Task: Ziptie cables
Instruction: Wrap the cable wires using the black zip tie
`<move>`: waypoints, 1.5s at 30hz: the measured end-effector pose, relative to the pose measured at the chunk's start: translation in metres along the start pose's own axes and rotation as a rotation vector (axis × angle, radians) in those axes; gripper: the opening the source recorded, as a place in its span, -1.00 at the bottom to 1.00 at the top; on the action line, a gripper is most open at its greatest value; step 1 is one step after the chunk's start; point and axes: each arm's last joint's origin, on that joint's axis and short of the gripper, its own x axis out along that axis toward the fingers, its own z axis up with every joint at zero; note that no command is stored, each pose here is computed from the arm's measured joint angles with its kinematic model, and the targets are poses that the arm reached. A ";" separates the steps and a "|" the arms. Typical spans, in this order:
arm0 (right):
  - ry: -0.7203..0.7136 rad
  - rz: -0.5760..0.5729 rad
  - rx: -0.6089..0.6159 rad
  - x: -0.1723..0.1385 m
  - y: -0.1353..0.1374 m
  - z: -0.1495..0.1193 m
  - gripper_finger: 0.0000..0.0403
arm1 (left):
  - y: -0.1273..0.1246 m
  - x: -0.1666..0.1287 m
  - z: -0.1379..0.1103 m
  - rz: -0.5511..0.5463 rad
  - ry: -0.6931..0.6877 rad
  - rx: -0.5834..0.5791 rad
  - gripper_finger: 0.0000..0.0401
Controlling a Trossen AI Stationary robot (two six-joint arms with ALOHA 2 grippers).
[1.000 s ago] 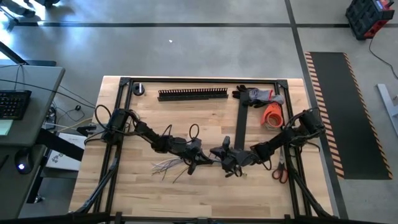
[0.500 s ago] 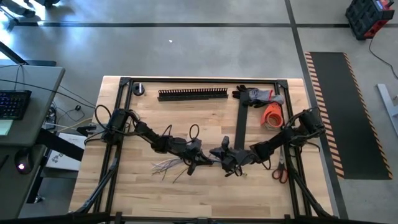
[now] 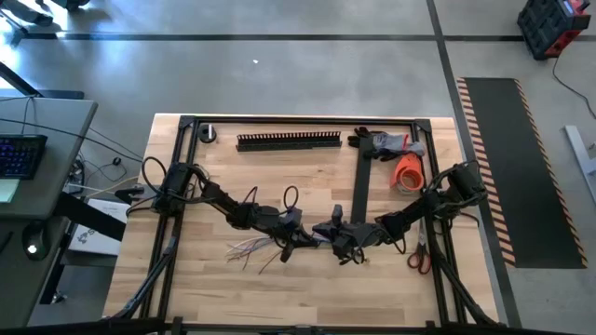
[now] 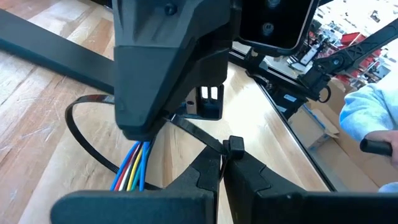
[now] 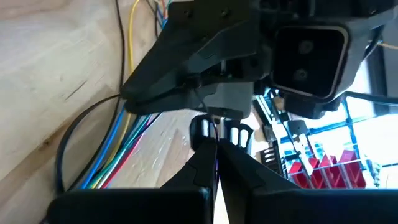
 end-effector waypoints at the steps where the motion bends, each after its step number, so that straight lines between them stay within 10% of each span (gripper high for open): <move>1: -0.001 0.000 -0.002 0.000 0.000 0.000 -1.00 | 0.000 0.000 0.000 0.000 0.000 0.000 -1.00; 45: -0.065 0.049 0.124 -0.005 0.002 -0.016 -1.00 | -0.002 0.000 0.001 -0.041 0.001 0.019 -1.00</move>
